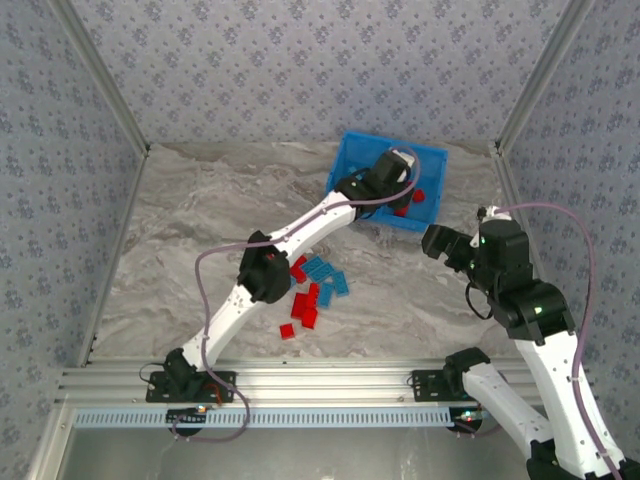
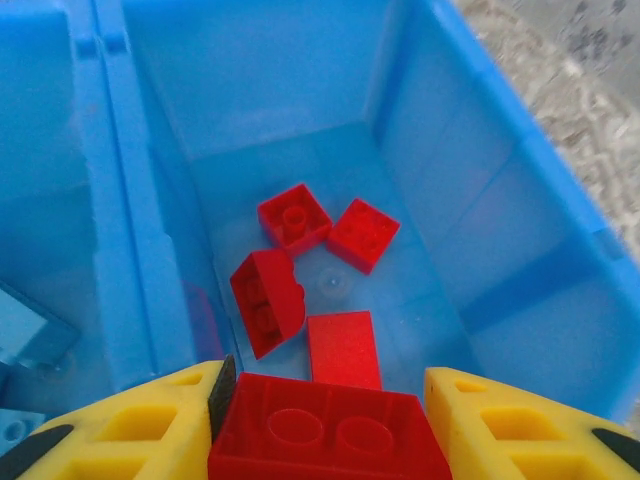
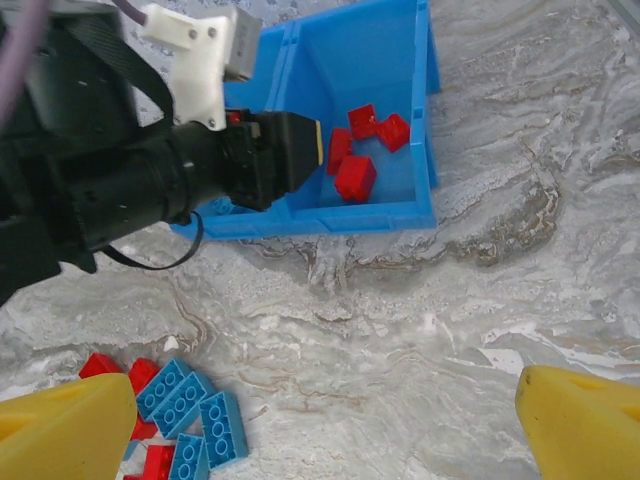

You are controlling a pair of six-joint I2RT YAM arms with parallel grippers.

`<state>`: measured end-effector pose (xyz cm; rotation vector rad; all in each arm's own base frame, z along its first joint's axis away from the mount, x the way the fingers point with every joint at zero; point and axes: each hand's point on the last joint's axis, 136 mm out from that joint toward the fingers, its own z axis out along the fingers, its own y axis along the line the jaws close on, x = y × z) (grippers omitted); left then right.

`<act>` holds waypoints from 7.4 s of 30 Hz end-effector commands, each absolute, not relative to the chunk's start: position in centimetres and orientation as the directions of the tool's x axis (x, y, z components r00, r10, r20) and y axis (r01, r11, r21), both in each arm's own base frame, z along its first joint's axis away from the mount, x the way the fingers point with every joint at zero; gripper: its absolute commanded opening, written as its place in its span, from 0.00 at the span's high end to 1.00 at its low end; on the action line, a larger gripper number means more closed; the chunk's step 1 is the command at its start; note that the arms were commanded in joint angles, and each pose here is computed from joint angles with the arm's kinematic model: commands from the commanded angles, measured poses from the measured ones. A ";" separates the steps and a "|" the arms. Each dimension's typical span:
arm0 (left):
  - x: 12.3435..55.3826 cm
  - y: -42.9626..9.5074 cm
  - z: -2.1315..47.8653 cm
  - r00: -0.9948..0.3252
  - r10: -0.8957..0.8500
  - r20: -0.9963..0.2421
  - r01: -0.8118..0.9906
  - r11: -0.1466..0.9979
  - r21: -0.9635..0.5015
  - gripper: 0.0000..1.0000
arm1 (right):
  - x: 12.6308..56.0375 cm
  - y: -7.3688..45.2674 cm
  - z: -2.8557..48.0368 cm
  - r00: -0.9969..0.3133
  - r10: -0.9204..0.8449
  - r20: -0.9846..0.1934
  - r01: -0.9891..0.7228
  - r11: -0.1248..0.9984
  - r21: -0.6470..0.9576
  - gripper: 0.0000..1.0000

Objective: Sort the legos into containers by color

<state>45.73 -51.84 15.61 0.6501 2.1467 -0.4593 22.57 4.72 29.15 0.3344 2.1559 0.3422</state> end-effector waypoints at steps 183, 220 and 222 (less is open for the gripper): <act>33.9 -19.2 11.3 -0.859 -0.345 -0.378 -0.313 0.939 -0.145 0.71 | 27.3 14.8 29.8 -0.652 0.067 -0.755 -0.158 0.962 0.222 0.06; 44.4 -56.7 21.2 -0.445 0.132 -0.886 0.683 0.690 -0.241 0.42 | 20.5 4.8 28.0 -0.519 0.358 -0.776 0.174 0.933 0.314 0.02; 44.1 -56.6 22.8 -0.433 0.120 -0.893 0.693 0.678 -0.245 0.36 | 20.4 4.6 27.9 -0.521 0.359 -0.774 0.177 0.933 0.313 0.02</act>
